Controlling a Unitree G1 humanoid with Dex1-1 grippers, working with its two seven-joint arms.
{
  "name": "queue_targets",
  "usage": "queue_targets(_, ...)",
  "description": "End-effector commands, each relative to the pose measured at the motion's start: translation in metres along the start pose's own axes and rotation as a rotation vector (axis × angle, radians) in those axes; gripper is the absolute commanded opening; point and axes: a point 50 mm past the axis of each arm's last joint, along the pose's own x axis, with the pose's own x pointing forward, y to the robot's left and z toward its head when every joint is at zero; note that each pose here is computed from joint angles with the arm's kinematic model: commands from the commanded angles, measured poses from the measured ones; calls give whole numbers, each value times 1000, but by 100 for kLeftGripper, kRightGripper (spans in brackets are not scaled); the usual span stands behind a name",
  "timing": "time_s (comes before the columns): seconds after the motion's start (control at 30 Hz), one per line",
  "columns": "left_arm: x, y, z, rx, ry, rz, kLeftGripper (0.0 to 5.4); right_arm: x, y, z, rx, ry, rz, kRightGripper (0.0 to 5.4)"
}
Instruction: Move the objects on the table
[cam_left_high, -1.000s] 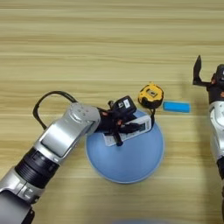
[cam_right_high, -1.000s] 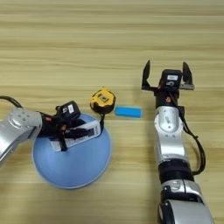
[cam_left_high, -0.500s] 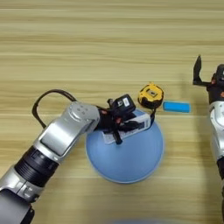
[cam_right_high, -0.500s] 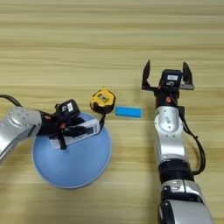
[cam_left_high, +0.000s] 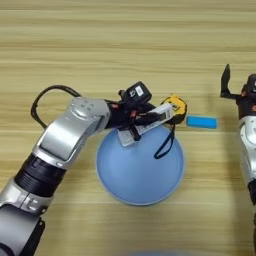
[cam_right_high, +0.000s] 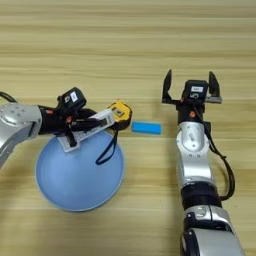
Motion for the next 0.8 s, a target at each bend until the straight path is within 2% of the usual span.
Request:
queue_targets(0.03,-4,15,15,10,-45,57,103,3,0,0,6,6,-6,540)
queue_targets(0.13,-6,26,16,5,-44,96,103,3,1,0,6,7,-6,540)
queue_targets(0.3,-7,53,7,-6,-18,183,103,3,1,0,6,7,-5,540)
queue_targets(0.5,-4,72,-10,-4,32,232,103,3,0,-1,3,7,-5,540)
queue_targets(0.63,-3,82,-27,14,99,247,103,2,0,0,2,5,-5,540)
queue_targets(0.8,-2,86,-48,25,164,232,103,2,0,0,2,4,-5,540)
